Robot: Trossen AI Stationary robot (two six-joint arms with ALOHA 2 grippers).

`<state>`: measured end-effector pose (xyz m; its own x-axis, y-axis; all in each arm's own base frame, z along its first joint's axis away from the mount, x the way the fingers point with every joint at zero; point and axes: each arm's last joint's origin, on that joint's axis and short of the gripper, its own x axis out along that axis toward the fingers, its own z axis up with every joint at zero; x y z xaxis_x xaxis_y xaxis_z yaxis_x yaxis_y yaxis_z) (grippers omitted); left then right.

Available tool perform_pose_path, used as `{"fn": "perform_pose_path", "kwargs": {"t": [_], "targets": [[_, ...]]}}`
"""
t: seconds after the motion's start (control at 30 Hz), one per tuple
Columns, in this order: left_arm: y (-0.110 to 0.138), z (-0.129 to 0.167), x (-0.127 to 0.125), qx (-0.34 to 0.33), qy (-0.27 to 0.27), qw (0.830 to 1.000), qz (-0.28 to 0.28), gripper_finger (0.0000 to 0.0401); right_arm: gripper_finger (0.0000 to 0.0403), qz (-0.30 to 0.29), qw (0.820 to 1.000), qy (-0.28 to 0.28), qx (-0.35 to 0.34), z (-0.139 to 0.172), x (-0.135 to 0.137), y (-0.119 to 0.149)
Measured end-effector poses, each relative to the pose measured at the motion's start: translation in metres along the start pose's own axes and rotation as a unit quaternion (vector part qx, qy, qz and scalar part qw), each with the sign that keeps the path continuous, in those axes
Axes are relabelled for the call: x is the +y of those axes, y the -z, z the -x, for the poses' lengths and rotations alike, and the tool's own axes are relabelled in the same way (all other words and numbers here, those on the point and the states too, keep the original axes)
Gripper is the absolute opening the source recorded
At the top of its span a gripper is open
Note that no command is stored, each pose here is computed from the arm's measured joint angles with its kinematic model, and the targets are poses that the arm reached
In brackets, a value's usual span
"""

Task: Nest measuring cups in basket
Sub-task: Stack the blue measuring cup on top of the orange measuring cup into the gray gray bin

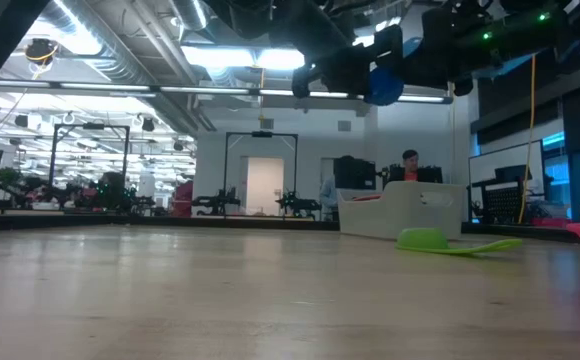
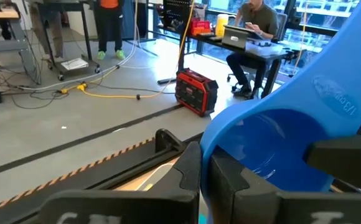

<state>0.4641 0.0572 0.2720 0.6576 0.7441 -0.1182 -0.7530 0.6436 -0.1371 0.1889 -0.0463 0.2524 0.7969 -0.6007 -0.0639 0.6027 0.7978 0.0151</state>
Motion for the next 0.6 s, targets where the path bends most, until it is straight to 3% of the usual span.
{"fn": "perform_pose_path", "kwargs": {"t": [0.6], "targets": [[0.0009, 0.0064, -0.0070, -0.002, 0.009, 1.000, 0.002, 0.0003, 0.0153, -0.004, 1.000, 0.014, -0.003, 0.0000, -0.0005, -0.0007]]}}
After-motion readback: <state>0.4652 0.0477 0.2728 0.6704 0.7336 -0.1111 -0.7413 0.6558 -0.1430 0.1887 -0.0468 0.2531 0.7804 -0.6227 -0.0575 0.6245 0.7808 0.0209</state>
